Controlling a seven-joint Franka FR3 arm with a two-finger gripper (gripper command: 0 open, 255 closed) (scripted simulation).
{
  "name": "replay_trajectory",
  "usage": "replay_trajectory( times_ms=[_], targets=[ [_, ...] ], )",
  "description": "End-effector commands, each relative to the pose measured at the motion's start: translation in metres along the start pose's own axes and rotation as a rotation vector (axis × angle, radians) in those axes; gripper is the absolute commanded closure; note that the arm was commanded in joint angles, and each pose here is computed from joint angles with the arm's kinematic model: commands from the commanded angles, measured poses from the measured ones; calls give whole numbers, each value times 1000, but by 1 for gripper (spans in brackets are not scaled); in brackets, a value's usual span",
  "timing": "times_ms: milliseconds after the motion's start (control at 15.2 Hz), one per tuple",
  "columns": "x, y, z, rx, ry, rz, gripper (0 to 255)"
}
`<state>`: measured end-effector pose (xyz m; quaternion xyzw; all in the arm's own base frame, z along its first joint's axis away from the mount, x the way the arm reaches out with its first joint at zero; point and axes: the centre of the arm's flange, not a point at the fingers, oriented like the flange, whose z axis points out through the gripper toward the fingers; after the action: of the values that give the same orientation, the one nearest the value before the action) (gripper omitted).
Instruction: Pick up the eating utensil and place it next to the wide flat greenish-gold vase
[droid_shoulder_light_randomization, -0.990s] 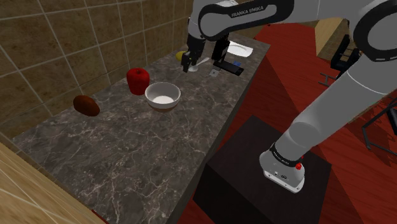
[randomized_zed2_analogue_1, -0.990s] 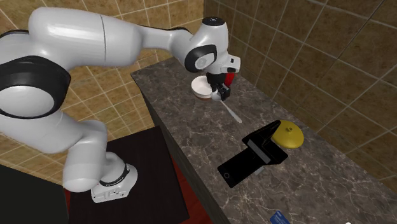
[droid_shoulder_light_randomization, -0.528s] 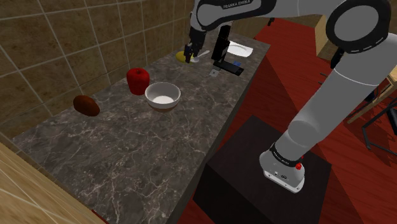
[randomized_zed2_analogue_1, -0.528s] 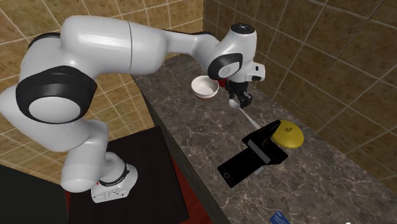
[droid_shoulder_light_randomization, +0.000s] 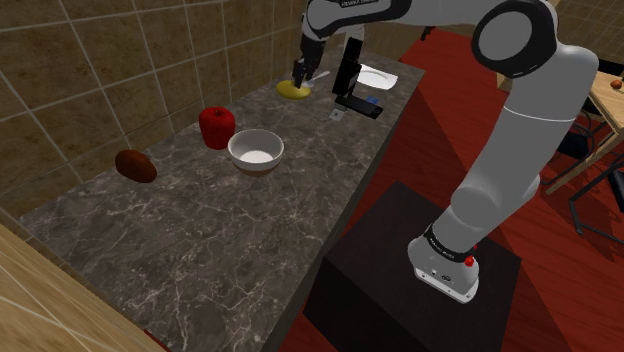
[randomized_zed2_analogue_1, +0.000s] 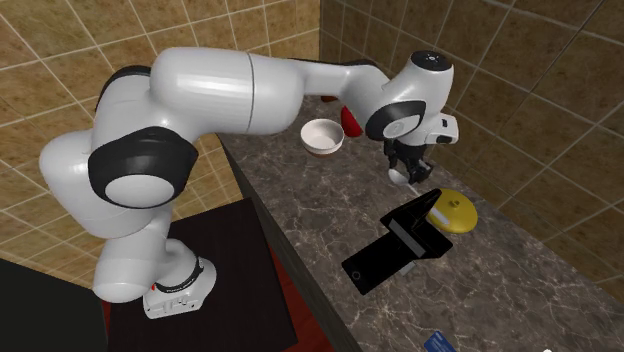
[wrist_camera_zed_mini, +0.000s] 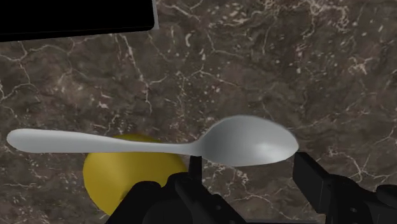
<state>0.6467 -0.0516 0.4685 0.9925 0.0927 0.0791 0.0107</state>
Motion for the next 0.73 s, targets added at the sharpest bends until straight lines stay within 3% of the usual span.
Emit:
replay_trajectory(
  times_ms=[0, 660],
  targets=[
    [0, 2, 10, 0, 0, -1, 255],
    [-8, 0, 62, 0, 0, -1, 255]
  ],
)
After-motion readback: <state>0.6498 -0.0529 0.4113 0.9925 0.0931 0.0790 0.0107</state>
